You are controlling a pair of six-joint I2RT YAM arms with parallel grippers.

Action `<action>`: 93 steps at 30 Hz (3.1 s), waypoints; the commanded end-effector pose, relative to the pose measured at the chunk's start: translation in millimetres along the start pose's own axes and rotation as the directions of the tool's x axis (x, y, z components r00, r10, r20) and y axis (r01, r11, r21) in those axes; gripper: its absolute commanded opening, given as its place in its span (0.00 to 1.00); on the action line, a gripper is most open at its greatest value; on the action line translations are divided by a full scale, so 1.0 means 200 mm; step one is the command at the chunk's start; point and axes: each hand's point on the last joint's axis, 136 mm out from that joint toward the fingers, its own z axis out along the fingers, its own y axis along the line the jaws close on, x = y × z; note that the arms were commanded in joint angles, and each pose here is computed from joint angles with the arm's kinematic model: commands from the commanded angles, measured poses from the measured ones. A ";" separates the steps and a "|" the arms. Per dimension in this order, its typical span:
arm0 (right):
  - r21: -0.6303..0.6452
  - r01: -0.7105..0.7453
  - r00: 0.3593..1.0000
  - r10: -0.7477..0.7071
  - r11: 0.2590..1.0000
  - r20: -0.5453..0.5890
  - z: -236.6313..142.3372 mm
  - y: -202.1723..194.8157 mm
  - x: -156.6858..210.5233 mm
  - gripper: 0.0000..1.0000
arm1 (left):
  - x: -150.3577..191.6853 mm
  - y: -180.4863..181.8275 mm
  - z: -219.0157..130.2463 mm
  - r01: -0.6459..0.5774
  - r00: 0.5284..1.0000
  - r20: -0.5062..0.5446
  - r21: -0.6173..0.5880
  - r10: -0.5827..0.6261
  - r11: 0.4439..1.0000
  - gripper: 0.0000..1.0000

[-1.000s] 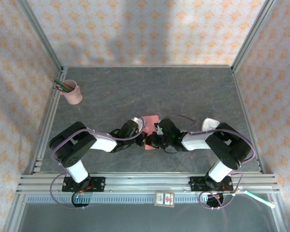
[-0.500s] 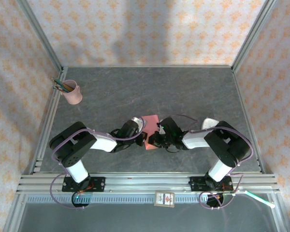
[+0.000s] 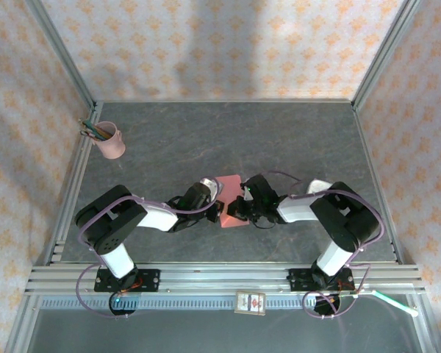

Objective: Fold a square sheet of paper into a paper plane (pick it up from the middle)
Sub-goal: Fold the triangle a second time at the center of the table.

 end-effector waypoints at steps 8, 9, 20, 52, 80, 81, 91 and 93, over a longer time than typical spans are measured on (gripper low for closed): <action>-0.012 0.041 0.998 -0.040 0.999 0.046 -0.07 0.10 -0.09 0.06 | 0.38 0.21 -0.01 -0.027 0.969 -0.249 -0.155 -0.013 0.988 0.00; -0.008 0.043 0.998 -0.043 0.999 0.046 -0.07 0.10 -0.09 0.06 | 0.38 0.21 -0.01 -0.027 0.969 -0.248 -0.155 -0.012 0.988 0.00; 0.044 0.018 1.000 -0.018 0.999 0.008 0.00 -0.06 -0.07 0.06 | 0.38 0.20 0.00 -0.026 0.968 -0.250 -0.153 -0.013 0.988 0.00; 0.025 0.047 0.997 -0.049 0.999 0.056 -0.07 0.01 -0.23 0.06 | 0.38 0.21 -0.01 -0.032 0.967 -0.255 -0.156 -0.009 0.987 0.00; -0.045 0.044 0.999 -0.043 0.998 0.025 -0.04 0.08 -0.20 0.07 | 0.38 0.20 0.00 -0.035 0.966 -0.258 -0.150 -0.005 0.988 0.00; -0.044 0.045 0.999 -0.044 0.998 0.020 -0.03 0.08 -0.19 0.07 | 0.38 0.20 0.00 -0.035 0.966 -0.259 -0.150 -0.005 0.988 0.00; 0.051 0.015 1.000 -0.014 0.999 -0.013 0.02 -0.12 -0.14 0.07 | 0.35 0.18 0.00 -0.032 0.969 -0.248 -0.141 -0.004 0.989 0.00; 0.067 0.003 1.000 -0.001 0.998 -0.020 0.02 -0.15 -0.12 0.06 | 0.32 0.17 0.00 -0.028 0.972 -0.236 -0.138 -0.005 0.990 0.00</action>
